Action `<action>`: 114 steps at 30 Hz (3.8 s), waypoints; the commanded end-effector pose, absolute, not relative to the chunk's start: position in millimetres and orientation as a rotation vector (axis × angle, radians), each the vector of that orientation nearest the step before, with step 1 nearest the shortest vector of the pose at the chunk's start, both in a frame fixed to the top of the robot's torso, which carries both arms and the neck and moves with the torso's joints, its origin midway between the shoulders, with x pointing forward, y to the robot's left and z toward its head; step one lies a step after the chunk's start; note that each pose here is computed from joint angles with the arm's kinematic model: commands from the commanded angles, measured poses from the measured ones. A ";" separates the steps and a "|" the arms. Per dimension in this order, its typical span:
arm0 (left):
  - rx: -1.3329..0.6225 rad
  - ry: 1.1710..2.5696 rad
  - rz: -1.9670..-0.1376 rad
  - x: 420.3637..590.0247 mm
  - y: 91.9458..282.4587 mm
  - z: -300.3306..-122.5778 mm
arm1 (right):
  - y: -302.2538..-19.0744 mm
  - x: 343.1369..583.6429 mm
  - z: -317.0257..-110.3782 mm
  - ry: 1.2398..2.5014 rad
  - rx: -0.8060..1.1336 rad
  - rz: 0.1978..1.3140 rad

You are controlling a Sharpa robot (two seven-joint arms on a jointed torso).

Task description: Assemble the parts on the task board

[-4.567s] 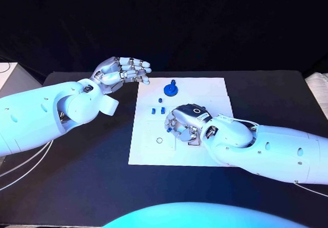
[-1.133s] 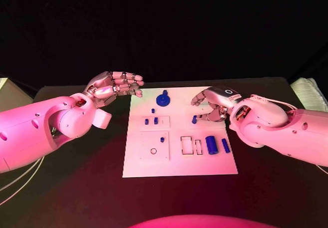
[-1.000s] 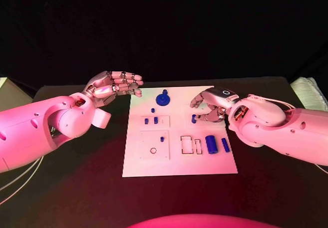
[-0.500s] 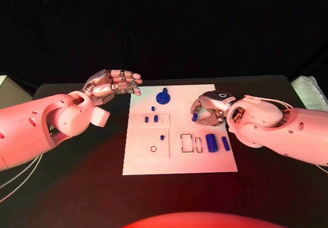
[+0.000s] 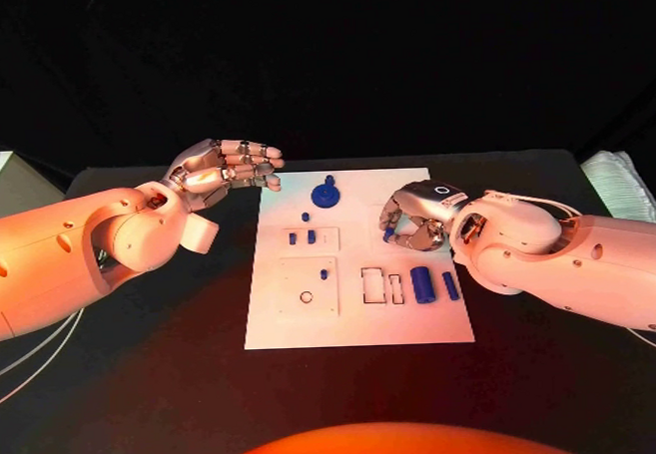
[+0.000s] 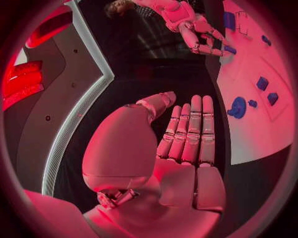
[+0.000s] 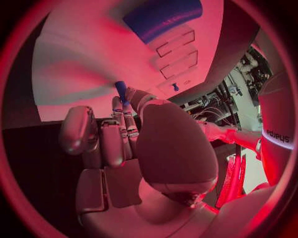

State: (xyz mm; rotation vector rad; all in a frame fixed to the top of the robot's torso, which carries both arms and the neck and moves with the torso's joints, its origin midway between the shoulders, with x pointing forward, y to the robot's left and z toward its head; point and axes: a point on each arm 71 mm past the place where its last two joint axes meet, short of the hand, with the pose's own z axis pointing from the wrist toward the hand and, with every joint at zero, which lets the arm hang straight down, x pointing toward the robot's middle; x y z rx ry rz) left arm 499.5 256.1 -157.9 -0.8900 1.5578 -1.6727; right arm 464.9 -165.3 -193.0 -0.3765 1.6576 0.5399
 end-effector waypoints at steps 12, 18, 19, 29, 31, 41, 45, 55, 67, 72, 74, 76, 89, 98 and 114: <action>-0.884 1.567 -1.694 498.8 254.4 -157.4 | -161.8 464.2 -193.6 1.585 -0.386 0.510; -0.888 1.566 -1.693 499.3 254.9 -157.6 | -161.2 457.9 -188.3 1.543 -0.376 0.537; -0.889 1.566 -1.692 499.6 255.1 -157.8 | -161.0 455.8 -185.7 1.534 -0.374 0.545; -0.893 1.568 -1.688 501.3 254.8 -158.6 | -160.6 443.2 -157.5 1.482 -0.352 0.597; -0.894 1.569 -1.688 501.6 254.5 -158.8 | -159.4 439.8 -152.5 1.477 -0.348 0.611; -0.898 1.574 -1.694 502.3 253.1 -159.4 | -129.0 422.7 -143.8 1.493 -0.360 0.719; -0.898 1.573 -1.700 502.8 251.6 -159.7 | -104.6 416.1 -150.1 1.504 -0.393 0.777; -0.901 1.568 -1.708 503.8 247.4 -160.1 | -60.2 397.4 -179.5 1.535 -0.452 0.883; -0.902 1.569 -1.710 503.2 246.0 -160.0 | -49.3 390.3 -205.4 1.578 -0.469 0.900; -0.902 1.570 -1.711 503.1 245.8 -160.0 | -47.8 389.2 -211.2 1.585 -0.465 0.900; -0.902 1.571 -1.711 503.0 245.8 -160.0 | -46.4 388.5 -213.9 1.585 -0.465 0.899; -0.902 1.571 -1.711 503.0 245.8 -160.1 | -45.7 388.2 -215.4 1.584 -0.464 0.898; -0.904 1.576 -1.708 502.7 246.7 -160.3 | -44.4 387.8 -221.4 1.583 -0.455 0.892; -0.906 1.580 -1.707 502.6 247.1 -160.5 | -42.8 386.7 -224.0 1.587 -0.456 0.897; -0.908 1.588 -1.705 502.3 247.7 -160.9 | -41.1 382.3 -224.9 1.577 -0.450 0.910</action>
